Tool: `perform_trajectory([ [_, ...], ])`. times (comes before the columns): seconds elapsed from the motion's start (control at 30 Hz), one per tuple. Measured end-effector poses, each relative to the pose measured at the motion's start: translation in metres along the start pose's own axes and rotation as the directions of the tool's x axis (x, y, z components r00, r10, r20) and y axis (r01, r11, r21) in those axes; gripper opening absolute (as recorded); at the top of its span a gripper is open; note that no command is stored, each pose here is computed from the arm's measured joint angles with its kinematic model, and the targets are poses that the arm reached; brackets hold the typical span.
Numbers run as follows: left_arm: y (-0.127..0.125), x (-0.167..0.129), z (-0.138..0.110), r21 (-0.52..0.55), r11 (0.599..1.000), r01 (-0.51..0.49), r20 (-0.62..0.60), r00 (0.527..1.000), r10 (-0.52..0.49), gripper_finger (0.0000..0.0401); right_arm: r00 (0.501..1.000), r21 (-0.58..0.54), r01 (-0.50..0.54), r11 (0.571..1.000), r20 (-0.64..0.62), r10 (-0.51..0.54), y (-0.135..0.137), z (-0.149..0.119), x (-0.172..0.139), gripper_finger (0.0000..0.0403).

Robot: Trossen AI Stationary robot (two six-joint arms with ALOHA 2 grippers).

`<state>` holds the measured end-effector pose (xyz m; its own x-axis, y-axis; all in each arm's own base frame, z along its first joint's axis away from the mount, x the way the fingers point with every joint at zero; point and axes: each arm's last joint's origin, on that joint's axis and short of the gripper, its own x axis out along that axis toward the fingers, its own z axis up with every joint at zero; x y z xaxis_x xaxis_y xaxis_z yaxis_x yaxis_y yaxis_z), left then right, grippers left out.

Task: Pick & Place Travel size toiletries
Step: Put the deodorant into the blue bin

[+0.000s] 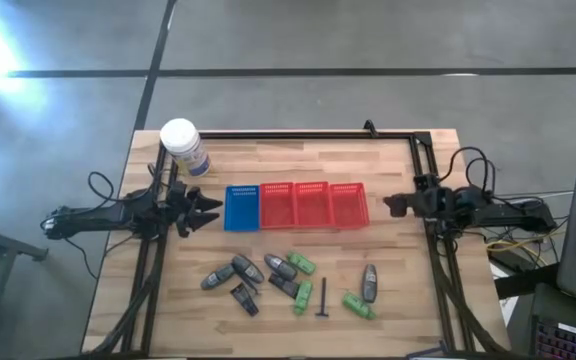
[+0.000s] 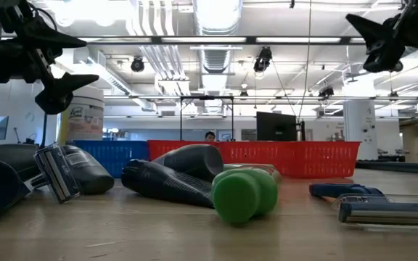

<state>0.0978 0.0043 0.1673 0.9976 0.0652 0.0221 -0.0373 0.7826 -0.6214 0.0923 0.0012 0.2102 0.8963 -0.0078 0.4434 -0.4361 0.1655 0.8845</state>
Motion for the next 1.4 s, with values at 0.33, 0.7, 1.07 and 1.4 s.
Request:
perform_trajectory([
  [0.33, 0.0, 0.0, 0.0, 0.0, 1.0, 0.0, 0.0, 1.0, 0.0, 0.03, 0.744, 0.306, 0.668, 0.679, -0.311, -0.592, -0.029, -0.018, 0.025, 0.0341],
  [0.7, 0.0, 0.0, 0.0, 0.0, 1.0, 0.0, 0.0, 1.0, 0.0, 0.03, 0.02, 0.047, 0.999, -0.006, -0.545, -0.838, -0.008, -0.057, 0.069, 0.034],
  [1.07, 0.0, 0.0, 0.0, 0.0, 1.0, 0.0, 0.0, 1.0, 0.0, 0.03, -0.254, -0.094, 0.965, -0.244, -0.563, -0.786, -0.057, -0.107, 0.099, 0.0368],
  [1.4, 0.0, 0.0, 0.0, 0.0, 1.0, -0.001, -0.001, 1.0, 0.001, 0.03, -0.296, -0.094, 0.95, -0.298, -0.579, -0.76, -0.08, -0.137, 0.097, 0.0368],
])
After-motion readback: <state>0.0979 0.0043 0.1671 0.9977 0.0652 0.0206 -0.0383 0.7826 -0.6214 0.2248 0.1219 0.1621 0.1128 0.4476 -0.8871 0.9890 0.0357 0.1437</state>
